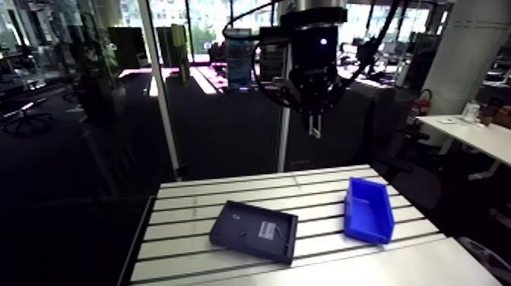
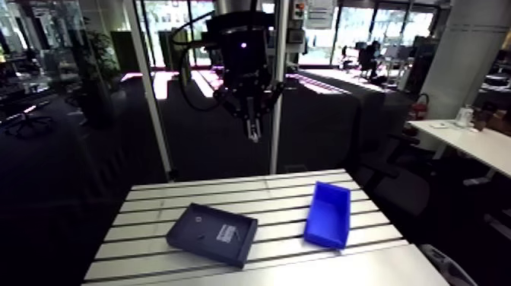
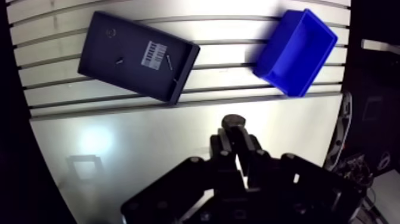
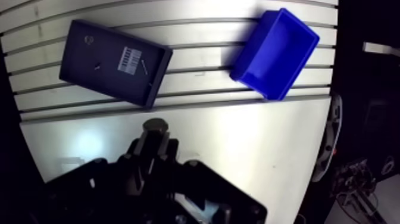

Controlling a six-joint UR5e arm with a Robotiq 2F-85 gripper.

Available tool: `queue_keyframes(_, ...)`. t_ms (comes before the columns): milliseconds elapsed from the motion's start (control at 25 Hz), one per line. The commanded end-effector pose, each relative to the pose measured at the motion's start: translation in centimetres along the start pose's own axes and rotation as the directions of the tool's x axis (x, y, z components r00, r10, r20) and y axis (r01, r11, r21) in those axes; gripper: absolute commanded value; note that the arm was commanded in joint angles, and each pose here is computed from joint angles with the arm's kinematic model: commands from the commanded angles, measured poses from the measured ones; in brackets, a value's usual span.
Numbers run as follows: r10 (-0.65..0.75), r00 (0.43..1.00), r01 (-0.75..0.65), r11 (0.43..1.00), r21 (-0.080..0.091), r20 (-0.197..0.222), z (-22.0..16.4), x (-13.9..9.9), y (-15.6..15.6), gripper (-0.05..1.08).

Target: Pick up the M10 bolt from the tray and put it into the blue bin.

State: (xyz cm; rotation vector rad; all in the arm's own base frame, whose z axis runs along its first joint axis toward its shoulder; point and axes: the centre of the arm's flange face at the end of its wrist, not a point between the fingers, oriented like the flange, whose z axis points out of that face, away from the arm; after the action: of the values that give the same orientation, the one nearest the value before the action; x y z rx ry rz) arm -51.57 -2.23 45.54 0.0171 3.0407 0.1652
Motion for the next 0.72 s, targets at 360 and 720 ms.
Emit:
queue_keyframes(360,-0.644,0.744,0.655,0.755,0.009,-0.178,1.4,1.6,17.1,1.07)
queue_keyframes(720,-0.842,0.501,0.845,0.526,-0.098,-0.202,5.2,2.6,21.3,1.08)
